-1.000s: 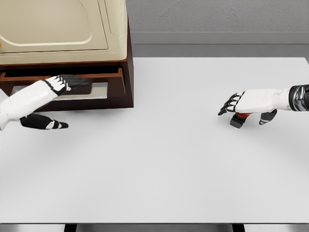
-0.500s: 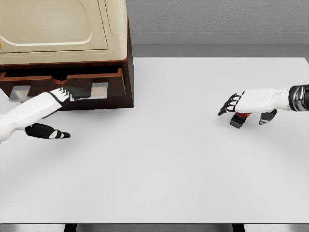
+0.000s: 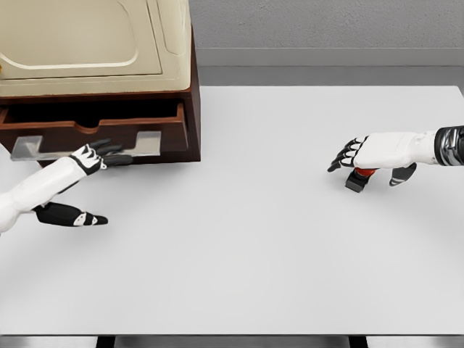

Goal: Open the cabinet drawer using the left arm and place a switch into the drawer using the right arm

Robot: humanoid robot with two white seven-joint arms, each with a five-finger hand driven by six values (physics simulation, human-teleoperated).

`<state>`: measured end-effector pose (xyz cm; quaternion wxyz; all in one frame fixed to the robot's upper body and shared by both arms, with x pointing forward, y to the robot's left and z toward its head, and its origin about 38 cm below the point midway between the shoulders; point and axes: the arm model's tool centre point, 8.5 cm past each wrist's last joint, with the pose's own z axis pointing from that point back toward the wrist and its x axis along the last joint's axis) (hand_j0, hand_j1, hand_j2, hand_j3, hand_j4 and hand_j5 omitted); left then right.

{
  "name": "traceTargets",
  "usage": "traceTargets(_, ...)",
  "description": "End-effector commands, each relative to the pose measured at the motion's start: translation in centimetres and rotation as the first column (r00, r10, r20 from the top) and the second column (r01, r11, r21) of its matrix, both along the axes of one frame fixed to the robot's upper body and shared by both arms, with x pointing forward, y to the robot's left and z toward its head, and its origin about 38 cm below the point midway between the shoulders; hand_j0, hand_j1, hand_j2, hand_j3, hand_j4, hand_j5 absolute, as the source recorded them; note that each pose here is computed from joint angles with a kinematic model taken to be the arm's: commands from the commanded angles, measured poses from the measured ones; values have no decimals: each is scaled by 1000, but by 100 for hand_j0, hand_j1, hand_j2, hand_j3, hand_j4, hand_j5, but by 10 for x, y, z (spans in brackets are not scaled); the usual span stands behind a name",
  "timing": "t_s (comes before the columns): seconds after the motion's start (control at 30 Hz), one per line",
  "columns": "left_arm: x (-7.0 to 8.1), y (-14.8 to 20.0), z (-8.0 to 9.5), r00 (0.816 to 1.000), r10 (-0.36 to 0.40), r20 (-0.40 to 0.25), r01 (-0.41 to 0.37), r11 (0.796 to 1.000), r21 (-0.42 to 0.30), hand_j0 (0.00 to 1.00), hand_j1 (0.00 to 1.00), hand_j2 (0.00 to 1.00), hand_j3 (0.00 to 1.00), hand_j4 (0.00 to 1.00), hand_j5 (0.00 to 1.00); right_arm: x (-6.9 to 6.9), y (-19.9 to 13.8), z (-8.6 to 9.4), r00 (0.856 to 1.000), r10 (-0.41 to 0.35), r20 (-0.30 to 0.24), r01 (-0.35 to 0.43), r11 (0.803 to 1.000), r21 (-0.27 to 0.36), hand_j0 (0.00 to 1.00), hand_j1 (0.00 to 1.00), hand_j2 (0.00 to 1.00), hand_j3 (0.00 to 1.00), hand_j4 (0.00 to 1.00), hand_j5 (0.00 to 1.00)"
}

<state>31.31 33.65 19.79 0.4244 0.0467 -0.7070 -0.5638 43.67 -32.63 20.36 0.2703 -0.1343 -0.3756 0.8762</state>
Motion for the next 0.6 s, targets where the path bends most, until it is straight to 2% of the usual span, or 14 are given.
traceTargets(0.0,6,14,11,998,20,55,-24,996,80,100,100,100,100,100,100,0,-1,1,1000,-4,0,4,1000,1,100,100,100,100,100,100)
traceTargets(0.23,-6,38,31,993,32,117,-37,998,45,100,100,100,100,100,100,-1,-1,1,1000,-3,1,3,1000,3,100,100,100,100,100,100)
traceTargets(0.33,-12,47,31,992,60,110,-65,997,38,100,100,100,100,100,100,-1,-2,2,1000,-4,1,4,1000,2,100,100,100,100,100,100)
traceTargets(0.57,-9,47,35,991,54,119,-60,997,47,100,100,100,100,100,100,-1,-3,3,1000,-6,2,6,1000,0,100,100,100,100,100,100)
